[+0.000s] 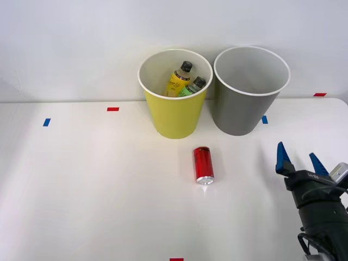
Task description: Put cans in the gray bin, plastic bottles in the light green bin
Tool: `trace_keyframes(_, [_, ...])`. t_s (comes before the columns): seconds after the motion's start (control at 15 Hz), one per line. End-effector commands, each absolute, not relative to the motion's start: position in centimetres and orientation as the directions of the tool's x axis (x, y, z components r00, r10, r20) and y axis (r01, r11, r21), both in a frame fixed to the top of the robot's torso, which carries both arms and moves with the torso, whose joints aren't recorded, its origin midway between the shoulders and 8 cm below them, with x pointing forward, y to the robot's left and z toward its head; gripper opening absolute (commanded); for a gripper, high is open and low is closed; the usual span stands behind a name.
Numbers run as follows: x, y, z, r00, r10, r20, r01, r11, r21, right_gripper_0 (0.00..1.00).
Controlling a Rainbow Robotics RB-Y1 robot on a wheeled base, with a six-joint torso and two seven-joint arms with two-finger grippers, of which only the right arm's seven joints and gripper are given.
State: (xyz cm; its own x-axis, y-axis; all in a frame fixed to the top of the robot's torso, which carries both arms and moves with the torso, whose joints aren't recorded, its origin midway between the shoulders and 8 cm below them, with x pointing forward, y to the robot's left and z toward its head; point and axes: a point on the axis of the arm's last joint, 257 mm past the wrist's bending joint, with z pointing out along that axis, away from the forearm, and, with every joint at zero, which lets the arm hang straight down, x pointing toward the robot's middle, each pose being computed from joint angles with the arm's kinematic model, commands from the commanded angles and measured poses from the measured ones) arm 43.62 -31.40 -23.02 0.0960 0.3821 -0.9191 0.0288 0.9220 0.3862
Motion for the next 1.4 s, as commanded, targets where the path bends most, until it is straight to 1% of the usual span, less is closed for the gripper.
trace_keyframes(0.07, [41.7,-29.6,-23.7,0.101,0.297,-0.950,-0.004,0.955,0.298,1.00])
trace_keyframes(0.33, [38.6,-26.4,-24.4,0.108,0.229,-0.968,-0.083,0.972,0.220,1.00])
trace_keyframes(0.53, [37.1,-25.2,-25.1,0.117,0.072,-0.991,-0.077,0.995,0.063,1.00])
trace_keyframes(0.67, [36.2,-24.5,-25.6,0.116,0.033,-0.993,-0.069,0.997,0.025,1.00])
trace_keyframes(0.87, [35.1,-24.1,-26.2,0.116,-0.056,-0.992,-0.060,0.996,-0.063,1.00])
trace_keyframes(1.2, [36.1,-23.6,-28.1,0.201,-0.056,-0.978,-0.132,0.988,-0.084,1.00])
trace_keyframes(1.4, [34.1,-23.6,-27.6,0.232,-0.016,-0.973,-0.130,0.990,-0.047,1.00])
